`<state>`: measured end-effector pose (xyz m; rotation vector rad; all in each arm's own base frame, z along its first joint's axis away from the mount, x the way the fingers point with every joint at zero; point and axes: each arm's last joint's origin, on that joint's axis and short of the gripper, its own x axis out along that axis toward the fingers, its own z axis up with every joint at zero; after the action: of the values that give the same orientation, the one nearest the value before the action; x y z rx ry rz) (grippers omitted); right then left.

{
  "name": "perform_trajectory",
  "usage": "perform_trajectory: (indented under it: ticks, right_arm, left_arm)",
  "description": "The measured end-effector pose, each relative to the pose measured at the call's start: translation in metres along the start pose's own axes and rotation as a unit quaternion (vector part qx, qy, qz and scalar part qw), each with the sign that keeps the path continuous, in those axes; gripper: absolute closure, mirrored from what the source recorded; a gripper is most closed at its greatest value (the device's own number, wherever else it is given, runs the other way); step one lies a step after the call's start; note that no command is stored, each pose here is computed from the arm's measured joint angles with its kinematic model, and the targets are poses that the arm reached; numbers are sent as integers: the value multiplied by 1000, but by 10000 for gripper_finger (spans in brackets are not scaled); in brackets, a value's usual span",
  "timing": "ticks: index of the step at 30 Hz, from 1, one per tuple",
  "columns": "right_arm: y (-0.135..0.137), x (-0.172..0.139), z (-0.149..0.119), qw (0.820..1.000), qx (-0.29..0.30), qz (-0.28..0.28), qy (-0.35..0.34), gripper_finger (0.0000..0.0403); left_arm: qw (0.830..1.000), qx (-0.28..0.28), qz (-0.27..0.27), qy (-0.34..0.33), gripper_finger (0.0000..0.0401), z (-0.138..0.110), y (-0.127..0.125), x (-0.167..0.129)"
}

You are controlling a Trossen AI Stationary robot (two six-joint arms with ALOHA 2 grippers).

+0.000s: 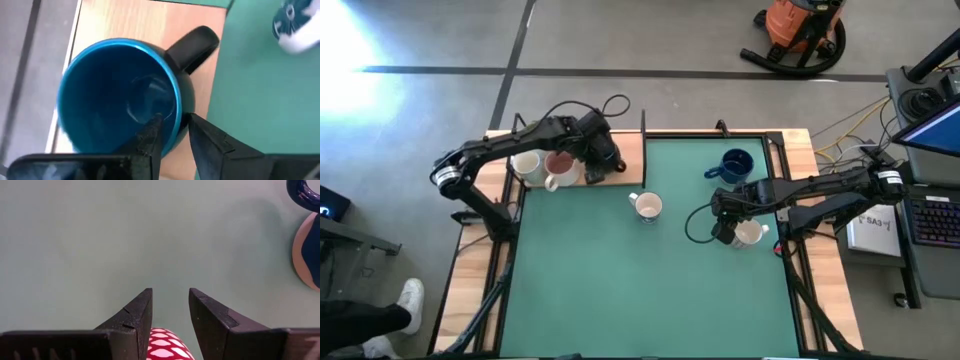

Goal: Place coffee mugs
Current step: Put the black-blue mug on the shelf

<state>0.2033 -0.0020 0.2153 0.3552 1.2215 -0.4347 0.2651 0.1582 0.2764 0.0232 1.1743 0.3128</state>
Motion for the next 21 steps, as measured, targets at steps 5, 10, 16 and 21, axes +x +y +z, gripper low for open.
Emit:
perform_trajectory:
  ticks: [5, 10, 16, 21]
  right_arm:
    - [0, 0, 0, 1000, 0, 0, 0, 284]
    - [0, 0, 0, 1000, 0, 0, -1, 284]
    - [0, 0, 0, 1000, 0, 1, -1, 284]
    - [0, 0, 0, 1000, 0, 1, -2, 284]
  left_arm:
    - [997, 83, 1, 2, 322, -3, 0, -6]
    - [987, 159, 3, 3, 321, -3, 1, -6]
    - [980, 199, 4, 4, 321, -4, 4, -6]
    - [980, 199, 3, 5, 321, -5, 6, -5]
